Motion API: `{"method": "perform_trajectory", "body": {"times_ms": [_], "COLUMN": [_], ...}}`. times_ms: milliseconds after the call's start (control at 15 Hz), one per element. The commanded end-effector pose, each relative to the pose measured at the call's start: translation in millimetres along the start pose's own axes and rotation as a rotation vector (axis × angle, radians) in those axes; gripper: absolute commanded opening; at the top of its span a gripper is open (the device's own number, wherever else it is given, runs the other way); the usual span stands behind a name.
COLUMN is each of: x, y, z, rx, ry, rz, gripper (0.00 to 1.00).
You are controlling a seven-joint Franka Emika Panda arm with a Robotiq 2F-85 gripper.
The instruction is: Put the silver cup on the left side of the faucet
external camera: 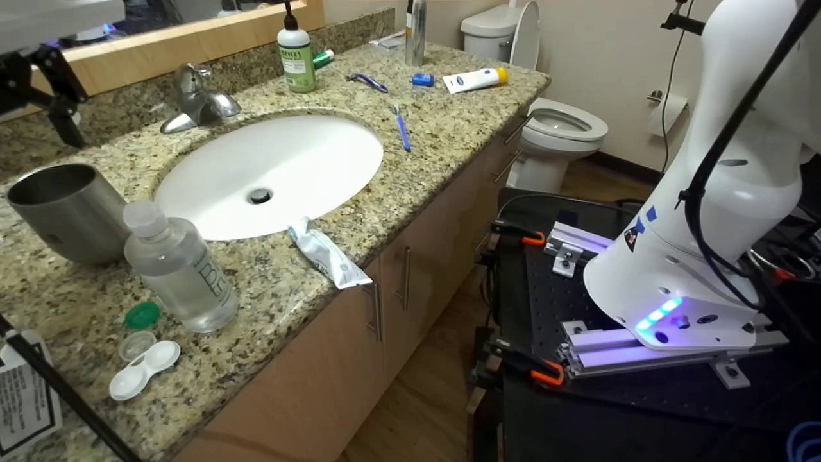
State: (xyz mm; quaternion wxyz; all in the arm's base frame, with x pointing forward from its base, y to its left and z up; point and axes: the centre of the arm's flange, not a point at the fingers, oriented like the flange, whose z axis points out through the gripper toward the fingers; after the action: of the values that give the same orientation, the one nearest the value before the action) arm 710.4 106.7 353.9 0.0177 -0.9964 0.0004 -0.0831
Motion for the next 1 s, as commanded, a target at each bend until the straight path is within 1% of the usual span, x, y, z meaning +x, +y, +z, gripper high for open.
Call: {"method": "perform_trajectory", "body": {"times_ms": [0,133,200,467,533,667,800,867,933], "x": [-17,-23,-2,-3,-1,-8,-16,-10,-11], "y": [17,29,17,17,28,44,61,48,55], "z": [-14,-15,-6,-6,5,26,38,29,36], "rx": [-0.012,-0.022,-0.018,-0.02,-0.018,-0.028,-0.035,-0.047,-0.05], "ry": [-0.012,-0.025,-0.002,-0.002,-0.046,-0.089,-0.101,-0.077,-0.088], "rz": [0.082,0.139,0.091,0.095,0.124,0.174,0.22,0.176,0.19], "gripper": [1.0,1.0,1.0,1.0,1.0,1.0,1.0,1.0,1.0]}}
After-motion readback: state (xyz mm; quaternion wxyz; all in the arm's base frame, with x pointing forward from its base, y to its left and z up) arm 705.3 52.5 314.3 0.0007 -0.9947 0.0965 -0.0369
